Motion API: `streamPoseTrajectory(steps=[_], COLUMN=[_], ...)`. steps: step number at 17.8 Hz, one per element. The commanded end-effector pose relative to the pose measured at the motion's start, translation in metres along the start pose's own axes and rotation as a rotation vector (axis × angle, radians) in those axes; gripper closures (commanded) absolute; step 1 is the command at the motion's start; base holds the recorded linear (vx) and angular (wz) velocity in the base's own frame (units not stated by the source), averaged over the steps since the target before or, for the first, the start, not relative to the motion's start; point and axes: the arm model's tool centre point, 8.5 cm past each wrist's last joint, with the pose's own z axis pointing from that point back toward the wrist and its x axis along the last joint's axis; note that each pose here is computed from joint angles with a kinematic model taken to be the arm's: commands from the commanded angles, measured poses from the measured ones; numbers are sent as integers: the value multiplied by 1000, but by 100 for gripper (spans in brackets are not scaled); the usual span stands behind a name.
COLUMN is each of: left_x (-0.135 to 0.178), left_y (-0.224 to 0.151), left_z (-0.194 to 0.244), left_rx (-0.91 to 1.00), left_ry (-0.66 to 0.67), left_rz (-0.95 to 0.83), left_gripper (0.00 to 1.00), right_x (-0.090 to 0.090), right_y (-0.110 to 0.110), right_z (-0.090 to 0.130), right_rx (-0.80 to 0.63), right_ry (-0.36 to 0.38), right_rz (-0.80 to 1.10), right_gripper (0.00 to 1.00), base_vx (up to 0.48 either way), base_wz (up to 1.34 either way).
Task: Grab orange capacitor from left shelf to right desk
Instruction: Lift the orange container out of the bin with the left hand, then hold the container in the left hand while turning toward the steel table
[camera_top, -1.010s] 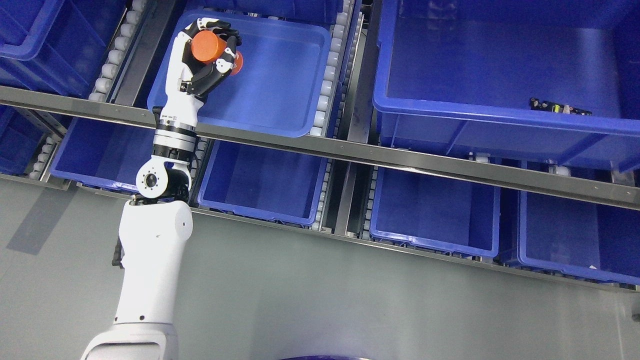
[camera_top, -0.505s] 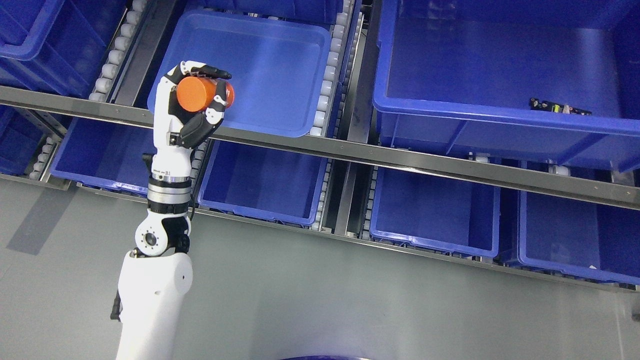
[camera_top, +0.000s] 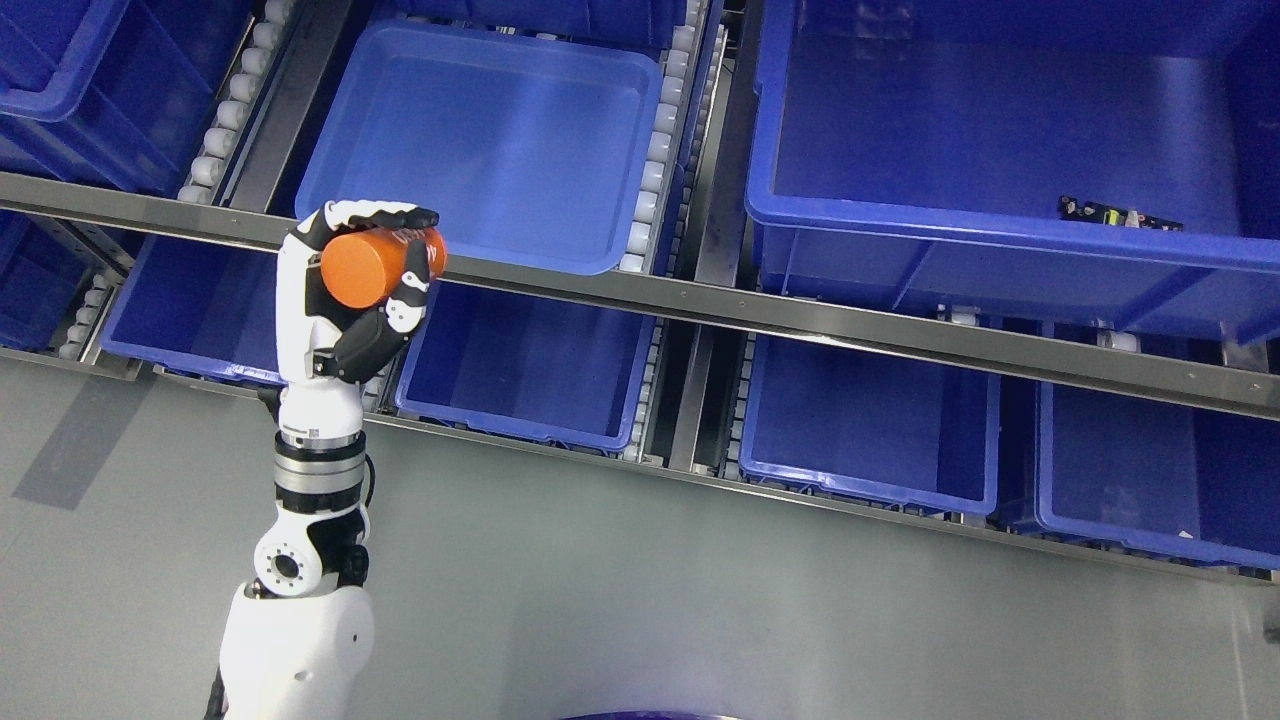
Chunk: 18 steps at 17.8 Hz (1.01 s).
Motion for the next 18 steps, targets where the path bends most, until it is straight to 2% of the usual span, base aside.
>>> streamPoseTrajectory(steps=[1, 10, 18], left_x=[22, 14, 13], left_y=[-10, -13, -18], left_z=[8, 14, 12], left_rx=[-39, -34, -45], left_ry=[-34, 41, 40], left_rz=[1, 31, 43], left_gripper=[97, 98, 98], right_x=[-8, -8, -8], right_y=[-11, -11, -11], right_z=[-1, -1, -1], right_rx=[-18, -18, -18], right_ry=[2, 4, 4], right_rz=[-5, -5, -5], right_gripper=[0, 0, 0], base_vx=[0, 0, 0], base_wz=[0, 0, 0])
